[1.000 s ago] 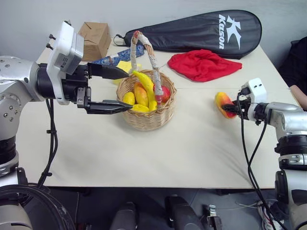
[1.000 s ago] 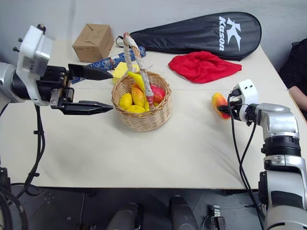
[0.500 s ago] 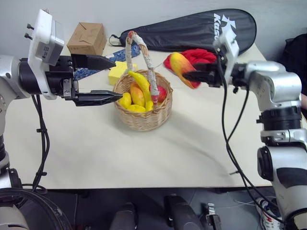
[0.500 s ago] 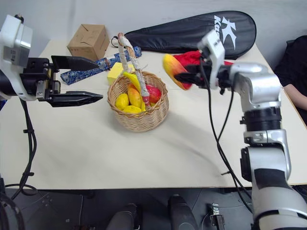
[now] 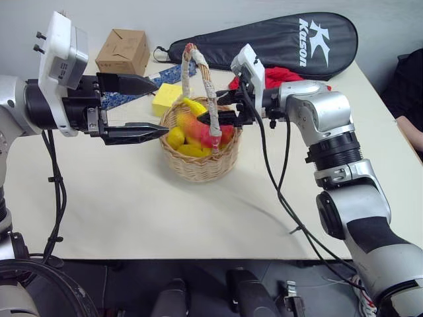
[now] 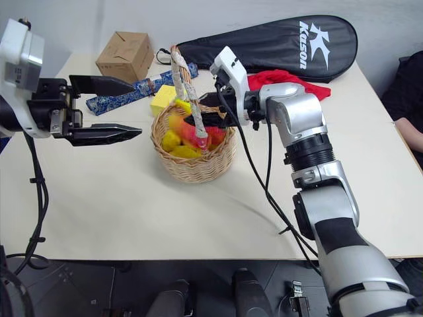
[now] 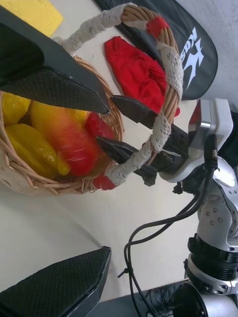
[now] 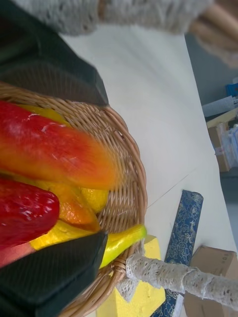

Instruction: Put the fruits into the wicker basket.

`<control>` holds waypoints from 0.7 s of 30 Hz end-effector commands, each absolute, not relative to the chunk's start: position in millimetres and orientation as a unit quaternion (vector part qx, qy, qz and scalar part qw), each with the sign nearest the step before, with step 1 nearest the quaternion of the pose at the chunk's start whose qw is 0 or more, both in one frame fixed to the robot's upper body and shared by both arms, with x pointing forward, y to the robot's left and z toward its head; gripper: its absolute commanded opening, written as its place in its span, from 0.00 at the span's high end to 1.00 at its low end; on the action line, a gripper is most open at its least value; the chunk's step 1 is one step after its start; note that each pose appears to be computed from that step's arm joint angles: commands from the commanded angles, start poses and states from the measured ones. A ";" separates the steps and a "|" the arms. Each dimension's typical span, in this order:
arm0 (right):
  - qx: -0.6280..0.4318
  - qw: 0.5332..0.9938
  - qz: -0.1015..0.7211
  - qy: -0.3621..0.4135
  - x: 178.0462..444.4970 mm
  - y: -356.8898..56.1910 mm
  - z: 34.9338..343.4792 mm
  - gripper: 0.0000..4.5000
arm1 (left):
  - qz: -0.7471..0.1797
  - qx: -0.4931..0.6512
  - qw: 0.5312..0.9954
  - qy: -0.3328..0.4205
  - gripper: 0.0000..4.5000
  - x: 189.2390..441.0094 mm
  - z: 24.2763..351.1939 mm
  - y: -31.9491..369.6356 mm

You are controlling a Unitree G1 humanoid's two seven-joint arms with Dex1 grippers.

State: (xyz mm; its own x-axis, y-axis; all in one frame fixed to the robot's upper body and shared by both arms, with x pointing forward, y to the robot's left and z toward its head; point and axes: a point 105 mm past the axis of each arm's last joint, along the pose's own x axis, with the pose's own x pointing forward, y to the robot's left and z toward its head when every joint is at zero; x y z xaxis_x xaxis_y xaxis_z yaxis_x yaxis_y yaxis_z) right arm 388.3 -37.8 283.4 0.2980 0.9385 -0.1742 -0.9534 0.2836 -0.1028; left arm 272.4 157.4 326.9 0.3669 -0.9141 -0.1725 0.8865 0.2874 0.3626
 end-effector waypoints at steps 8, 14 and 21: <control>-0.043 0.808 0.587 -0.002 338.2 -118.8 313.0 0.04 | -0.554 0.208 0.805 -0.046 0.00 262.9 331.4 163.4; -0.035 0.753 0.657 0.019 295.5 -73.0 263.1 0.04 | -0.559 0.206 0.801 -0.048 0.00 267.2 332.7 160.9; 0.006 0.765 0.644 0.011 311.4 -41.9 258.1 0.04 | -0.564 0.208 0.798 -0.048 0.00 267.3 335.0 159.1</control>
